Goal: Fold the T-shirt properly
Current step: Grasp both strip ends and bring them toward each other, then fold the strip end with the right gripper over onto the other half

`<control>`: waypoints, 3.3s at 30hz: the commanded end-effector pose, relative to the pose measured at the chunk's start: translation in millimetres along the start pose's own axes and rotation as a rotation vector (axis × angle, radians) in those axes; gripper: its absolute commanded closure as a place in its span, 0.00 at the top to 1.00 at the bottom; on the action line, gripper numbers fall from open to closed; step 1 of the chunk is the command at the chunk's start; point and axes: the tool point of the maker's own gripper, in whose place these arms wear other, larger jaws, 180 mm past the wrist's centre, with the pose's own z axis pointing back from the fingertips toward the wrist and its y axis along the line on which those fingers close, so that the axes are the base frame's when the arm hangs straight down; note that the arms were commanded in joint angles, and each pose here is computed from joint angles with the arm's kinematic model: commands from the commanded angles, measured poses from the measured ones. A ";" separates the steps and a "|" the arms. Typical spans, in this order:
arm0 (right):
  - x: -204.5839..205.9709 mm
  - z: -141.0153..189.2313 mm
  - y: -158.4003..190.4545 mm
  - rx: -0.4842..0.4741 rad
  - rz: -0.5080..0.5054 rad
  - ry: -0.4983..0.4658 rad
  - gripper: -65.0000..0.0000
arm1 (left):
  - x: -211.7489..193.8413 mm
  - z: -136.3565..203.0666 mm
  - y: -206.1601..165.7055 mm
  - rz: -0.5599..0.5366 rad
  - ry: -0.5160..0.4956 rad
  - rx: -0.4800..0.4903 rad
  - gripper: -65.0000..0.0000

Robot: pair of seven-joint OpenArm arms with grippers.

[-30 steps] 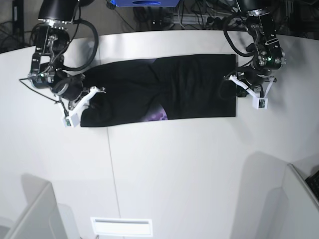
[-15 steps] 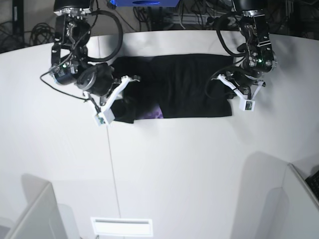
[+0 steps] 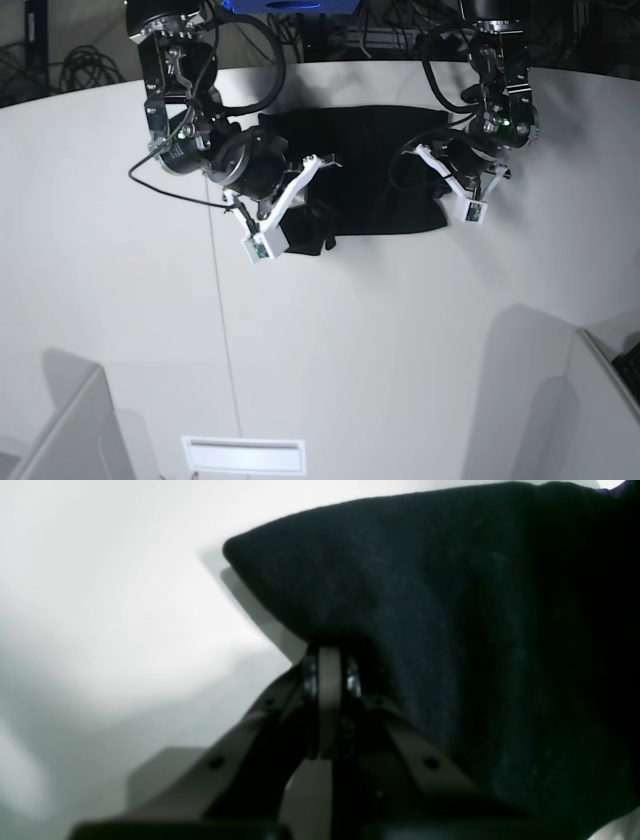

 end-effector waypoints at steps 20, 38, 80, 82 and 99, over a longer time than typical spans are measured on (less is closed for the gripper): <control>31.7 -1.6 22.9 0.061 0.020 -0.075 0.00 | 0.1 -13.1 -28.8 -0.048 0.059 -0.020 0.00; 12.2 -26.1 47.0 0.122 0.017 -0.032 0.00 | -2.5 -10.8 -24.9 -0.040 0.061 -0.011 0.00; -18.5 -72.1 44.4 0.092 0.001 0.057 0.27 | -42.6 132.3 150.8 0.155 -0.019 0.455 0.00; -18.1 -71.9 44.6 0.092 0.002 0.056 0.48 | -43.9 139.6 158.4 0.167 -0.025 0.481 0.00; -50.0 -95.4 113.9 0.228 0.246 0.193 0.59 | -44.7 147.2 166.6 0.182 -0.034 0.508 0.00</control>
